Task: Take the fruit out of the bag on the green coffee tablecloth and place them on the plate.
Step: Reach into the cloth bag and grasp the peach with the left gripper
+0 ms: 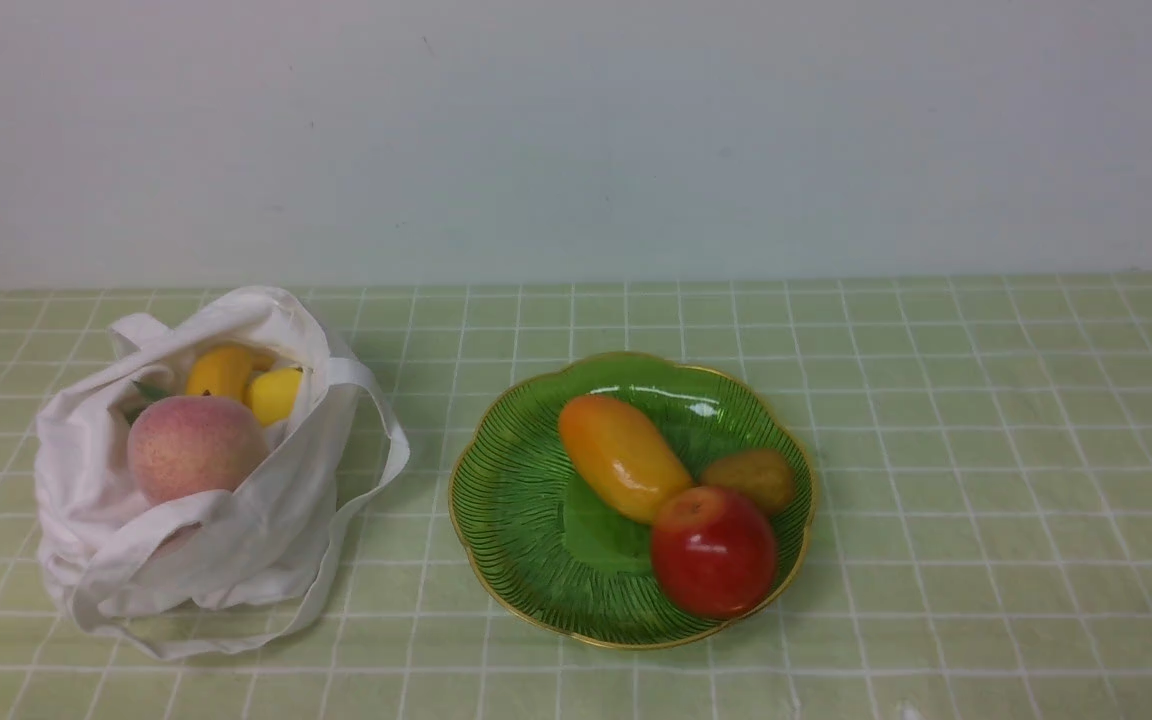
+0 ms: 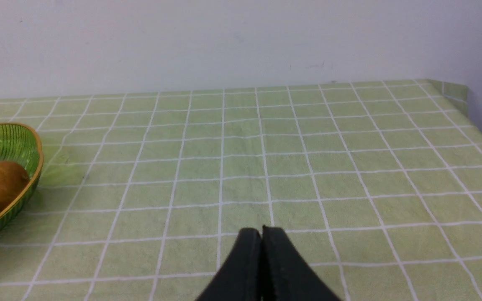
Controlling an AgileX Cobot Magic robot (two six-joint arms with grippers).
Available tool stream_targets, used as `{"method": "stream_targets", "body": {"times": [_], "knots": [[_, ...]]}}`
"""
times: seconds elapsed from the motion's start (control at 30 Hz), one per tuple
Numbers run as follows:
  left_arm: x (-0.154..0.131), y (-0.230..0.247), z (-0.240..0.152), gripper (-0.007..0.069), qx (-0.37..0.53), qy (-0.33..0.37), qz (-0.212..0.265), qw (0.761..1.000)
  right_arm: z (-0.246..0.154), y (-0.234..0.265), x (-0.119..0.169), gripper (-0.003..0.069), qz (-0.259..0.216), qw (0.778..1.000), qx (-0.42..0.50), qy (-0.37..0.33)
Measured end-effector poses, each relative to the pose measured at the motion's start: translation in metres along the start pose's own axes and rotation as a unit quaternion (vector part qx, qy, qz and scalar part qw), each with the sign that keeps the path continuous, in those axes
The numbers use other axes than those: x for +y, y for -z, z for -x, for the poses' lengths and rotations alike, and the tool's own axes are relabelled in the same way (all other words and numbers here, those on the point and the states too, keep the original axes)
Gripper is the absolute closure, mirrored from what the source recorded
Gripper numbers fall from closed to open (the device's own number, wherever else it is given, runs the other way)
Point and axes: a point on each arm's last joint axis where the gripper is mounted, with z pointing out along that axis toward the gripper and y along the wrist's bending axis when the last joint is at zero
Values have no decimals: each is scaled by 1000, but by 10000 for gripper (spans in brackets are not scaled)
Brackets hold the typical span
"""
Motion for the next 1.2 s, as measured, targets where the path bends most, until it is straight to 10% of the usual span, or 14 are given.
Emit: {"method": "stream_targets", "body": {"times": [0.93,1.2], "knots": [[0,0,1,633,-9,3,-1,1000,0,0,0,673,0,1000,0,0],[-5,2,17,633,-93,185,-48,977,0,0,0,673,0,1000,0,0]]}}
